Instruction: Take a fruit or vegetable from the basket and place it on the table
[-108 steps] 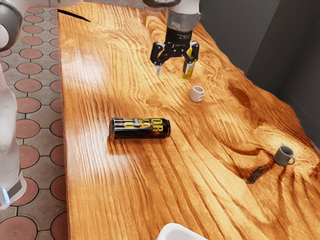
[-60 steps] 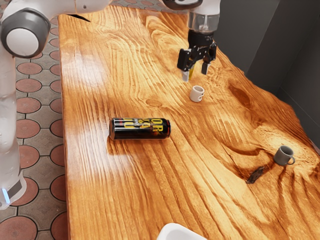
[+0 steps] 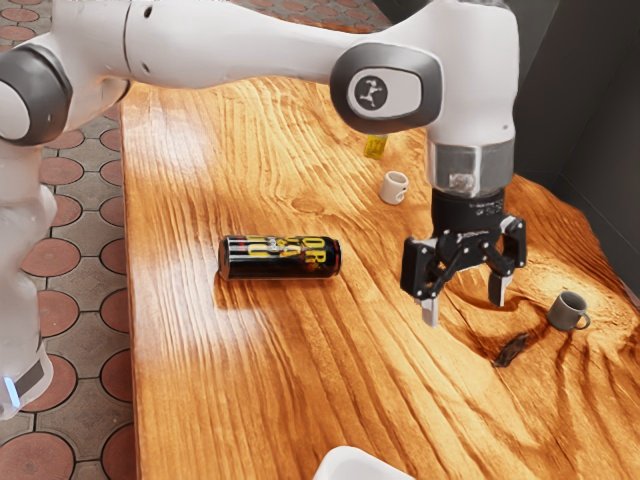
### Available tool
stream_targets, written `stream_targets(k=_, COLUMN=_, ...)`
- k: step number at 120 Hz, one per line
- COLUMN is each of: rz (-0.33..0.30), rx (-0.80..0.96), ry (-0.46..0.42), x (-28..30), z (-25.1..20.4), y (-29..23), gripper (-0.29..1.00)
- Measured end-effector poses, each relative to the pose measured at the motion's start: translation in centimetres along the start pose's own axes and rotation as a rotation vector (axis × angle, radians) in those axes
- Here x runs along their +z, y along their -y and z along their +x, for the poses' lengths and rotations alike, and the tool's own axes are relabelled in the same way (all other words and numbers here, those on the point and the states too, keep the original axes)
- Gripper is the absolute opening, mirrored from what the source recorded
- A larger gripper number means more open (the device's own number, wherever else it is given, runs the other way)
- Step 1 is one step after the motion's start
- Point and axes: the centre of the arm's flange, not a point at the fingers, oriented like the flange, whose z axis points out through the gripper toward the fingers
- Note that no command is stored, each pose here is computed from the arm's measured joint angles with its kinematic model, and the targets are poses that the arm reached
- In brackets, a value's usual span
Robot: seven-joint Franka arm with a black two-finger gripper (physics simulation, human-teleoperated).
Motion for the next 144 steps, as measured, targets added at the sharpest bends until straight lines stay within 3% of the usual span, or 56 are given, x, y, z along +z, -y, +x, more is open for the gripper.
stream_targets(k=16, rz=0.003, rx=-0.006, ry=0.007, x=1.5, z=-0.8, y=2.3, gripper=0.7)
stream_targets(k=34, rz=0.023, rx=0.036, ry=0.042, x=5.6, z=-4.8, y=6.1, gripper=0.7)
stream_targets(k=62, rz=0.013, rx=-0.007, ry=0.086, x=10.0, z=-7.1, y=5.4, gripper=0.7)
stream_targets(k=79, rz=-0.075, rx=-0.134, ry=-0.018, x=9.7, z=-2.0, y=1.7, gripper=0.7)
stream_targets(k=89, rz=-0.095, rx=-0.187, ry=-0.072, x=8.5, z=-0.2, y=1.0, gripper=0.7)
stream_targets(k=116, rz=-0.056, rx=-0.238, ry=-0.134, x=9.9, z=-0.4, y=3.0, gripper=0.7)
stream_targets(k=144, rz=-0.003, rx=-0.188, ry=-0.14, x=16.1, z=-4.9, y=7.9, gripper=0.7)
